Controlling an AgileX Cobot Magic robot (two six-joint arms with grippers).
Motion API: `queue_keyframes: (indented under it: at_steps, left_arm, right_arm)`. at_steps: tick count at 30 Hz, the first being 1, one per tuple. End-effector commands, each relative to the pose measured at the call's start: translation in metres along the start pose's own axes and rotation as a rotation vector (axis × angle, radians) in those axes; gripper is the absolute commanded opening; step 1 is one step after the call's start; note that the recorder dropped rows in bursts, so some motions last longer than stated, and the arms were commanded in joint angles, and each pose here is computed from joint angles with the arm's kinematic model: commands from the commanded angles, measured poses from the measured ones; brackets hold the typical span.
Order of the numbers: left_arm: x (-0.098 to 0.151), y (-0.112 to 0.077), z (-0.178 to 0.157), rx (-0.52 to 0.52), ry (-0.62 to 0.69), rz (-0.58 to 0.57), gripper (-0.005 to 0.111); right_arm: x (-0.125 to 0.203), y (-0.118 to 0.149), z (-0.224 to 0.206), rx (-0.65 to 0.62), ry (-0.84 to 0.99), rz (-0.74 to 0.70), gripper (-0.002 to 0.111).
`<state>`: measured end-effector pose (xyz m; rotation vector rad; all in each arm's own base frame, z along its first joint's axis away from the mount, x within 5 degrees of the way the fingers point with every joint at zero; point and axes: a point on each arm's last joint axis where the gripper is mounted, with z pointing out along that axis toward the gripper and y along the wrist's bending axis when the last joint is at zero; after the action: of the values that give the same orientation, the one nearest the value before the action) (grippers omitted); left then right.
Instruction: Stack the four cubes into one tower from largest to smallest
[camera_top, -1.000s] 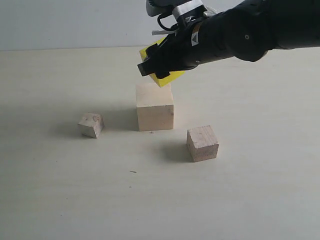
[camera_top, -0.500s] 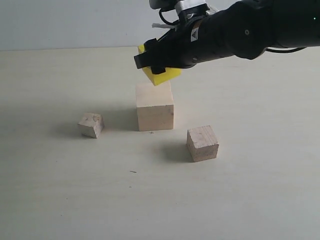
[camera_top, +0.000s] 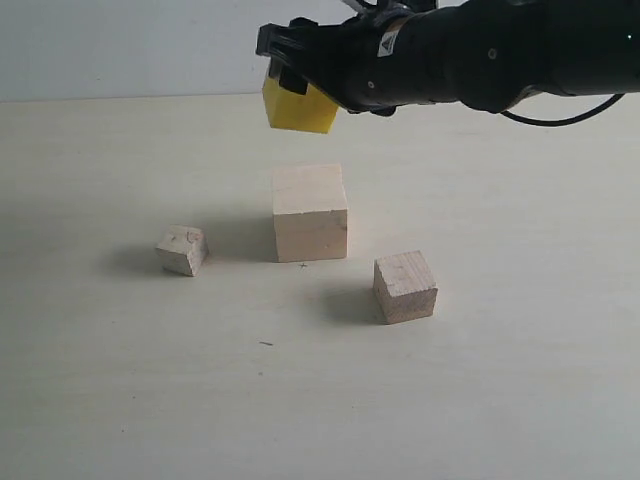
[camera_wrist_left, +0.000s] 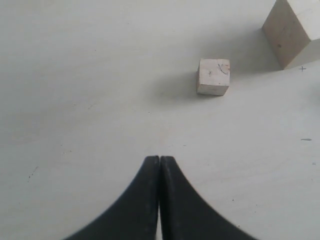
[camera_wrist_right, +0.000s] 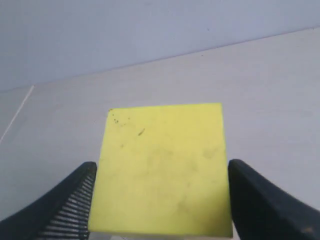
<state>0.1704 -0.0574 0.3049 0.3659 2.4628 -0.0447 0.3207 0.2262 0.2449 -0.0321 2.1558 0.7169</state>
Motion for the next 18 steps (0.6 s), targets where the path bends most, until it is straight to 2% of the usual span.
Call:
queue_keyframes:
  at_steps: [1,7,10,14,18]
  left_arm:
    - [0.000,0.000,0.000,0.001,-0.007,-0.013,0.003]
    - [0.000,0.000,0.000,0.001,-0.005,-0.018,0.003]
    - [0.000,0.000,0.000,0.001,-0.010,-0.018,0.003]
    - [-0.002,0.000,0.000,0.005,-0.031,-0.018,0.003]
    - [-0.004,0.000,0.000,0.008,-0.049,-0.018,0.003]
  right_arm:
    - [-0.010,0.006,-0.009,-0.038,-0.065,0.024,0.000]
    - [-0.010,0.006,-0.031,-0.068,-0.138,-0.030,0.000]
    - [-0.005,-0.001,-0.042,-0.070,-0.187,0.000,0.000]
    - [0.004,-0.013,-0.046,-0.012,-0.196,0.005,0.000]
    - [0.014,-0.020,-0.039,0.041,-0.139,-0.061,0.000]
